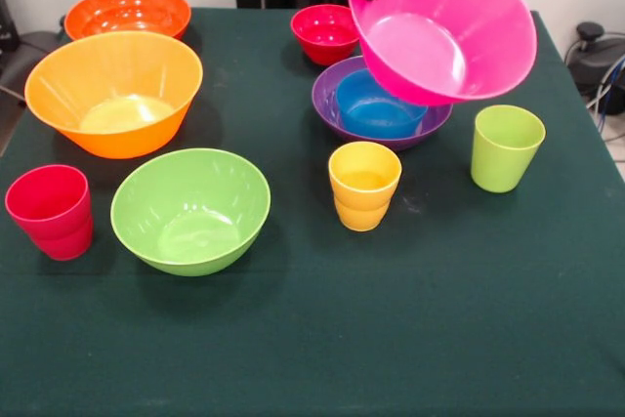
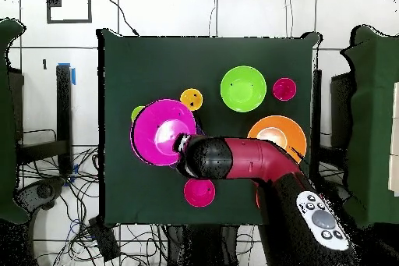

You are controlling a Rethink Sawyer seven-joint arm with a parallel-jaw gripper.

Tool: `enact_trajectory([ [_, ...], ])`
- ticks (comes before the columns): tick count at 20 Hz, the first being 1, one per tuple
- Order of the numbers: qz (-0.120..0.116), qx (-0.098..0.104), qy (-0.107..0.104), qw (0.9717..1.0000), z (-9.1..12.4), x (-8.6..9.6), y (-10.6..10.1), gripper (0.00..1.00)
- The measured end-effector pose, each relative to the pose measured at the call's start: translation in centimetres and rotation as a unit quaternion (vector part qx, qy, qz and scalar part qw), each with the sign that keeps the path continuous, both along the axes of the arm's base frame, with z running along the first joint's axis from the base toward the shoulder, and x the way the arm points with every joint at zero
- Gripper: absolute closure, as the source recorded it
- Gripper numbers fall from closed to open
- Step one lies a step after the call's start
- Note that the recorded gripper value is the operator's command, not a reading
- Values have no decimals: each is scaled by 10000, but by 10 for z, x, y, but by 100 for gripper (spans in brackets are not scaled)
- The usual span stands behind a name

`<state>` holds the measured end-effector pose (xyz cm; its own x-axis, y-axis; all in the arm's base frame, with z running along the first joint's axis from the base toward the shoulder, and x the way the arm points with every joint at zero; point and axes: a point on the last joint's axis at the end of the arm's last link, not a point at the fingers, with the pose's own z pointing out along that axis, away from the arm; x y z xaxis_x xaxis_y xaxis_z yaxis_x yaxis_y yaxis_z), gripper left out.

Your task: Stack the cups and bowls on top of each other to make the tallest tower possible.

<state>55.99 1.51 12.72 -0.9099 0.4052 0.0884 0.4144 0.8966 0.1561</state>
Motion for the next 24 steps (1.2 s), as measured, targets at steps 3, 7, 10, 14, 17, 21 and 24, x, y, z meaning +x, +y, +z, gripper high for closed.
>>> enact_trajectory([
  [3,85,18,10,10000,-13,-2,2,100],
  [7,160,21,20,9999,-25,-7,3,100],
  [10,242,-1,15,9997,-36,-13,1,100],
  [14,292,-39,-60,9995,-47,-18,-2,100],
  [17,340,-72,-118,9993,-57,-23,-5,100],
  [21,369,-107,-136,9992,-61,-26,-8,100],
  [24,362,-119,-157,9992,-64,-27,-10,100],
])
